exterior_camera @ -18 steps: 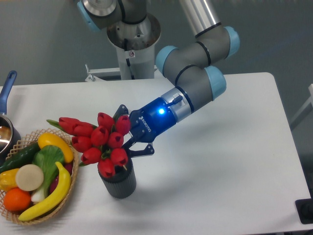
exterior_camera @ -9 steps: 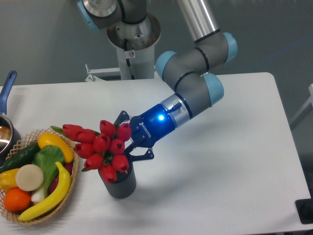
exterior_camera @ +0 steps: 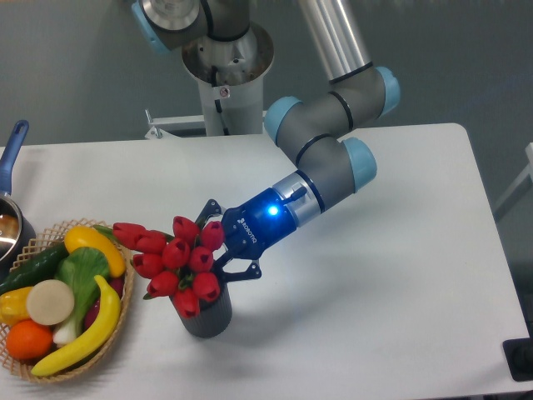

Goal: Insert the flowers into the vase
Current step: 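Push the tulip bunch further down into the vase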

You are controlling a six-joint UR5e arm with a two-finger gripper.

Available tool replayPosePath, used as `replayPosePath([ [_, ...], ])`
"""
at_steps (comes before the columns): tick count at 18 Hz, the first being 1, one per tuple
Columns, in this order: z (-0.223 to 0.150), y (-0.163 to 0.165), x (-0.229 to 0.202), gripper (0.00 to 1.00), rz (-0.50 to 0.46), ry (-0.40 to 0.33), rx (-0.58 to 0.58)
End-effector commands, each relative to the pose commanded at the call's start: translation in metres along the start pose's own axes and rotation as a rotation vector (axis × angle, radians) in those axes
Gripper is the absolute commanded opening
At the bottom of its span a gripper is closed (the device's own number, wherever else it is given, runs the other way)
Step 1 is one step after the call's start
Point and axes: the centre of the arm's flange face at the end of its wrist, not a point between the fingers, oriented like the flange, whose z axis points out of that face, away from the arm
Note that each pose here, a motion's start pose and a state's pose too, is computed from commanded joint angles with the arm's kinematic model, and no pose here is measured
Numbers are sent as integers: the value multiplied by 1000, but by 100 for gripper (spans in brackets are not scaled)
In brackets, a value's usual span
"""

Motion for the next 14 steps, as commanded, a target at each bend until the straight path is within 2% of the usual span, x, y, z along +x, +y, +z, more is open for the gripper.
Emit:
replayPosePath([
  [9, 8, 13, -3, 37, 7, 12, -5],
  [14, 8, 21, -1, 45, 27, 15, -4],
])
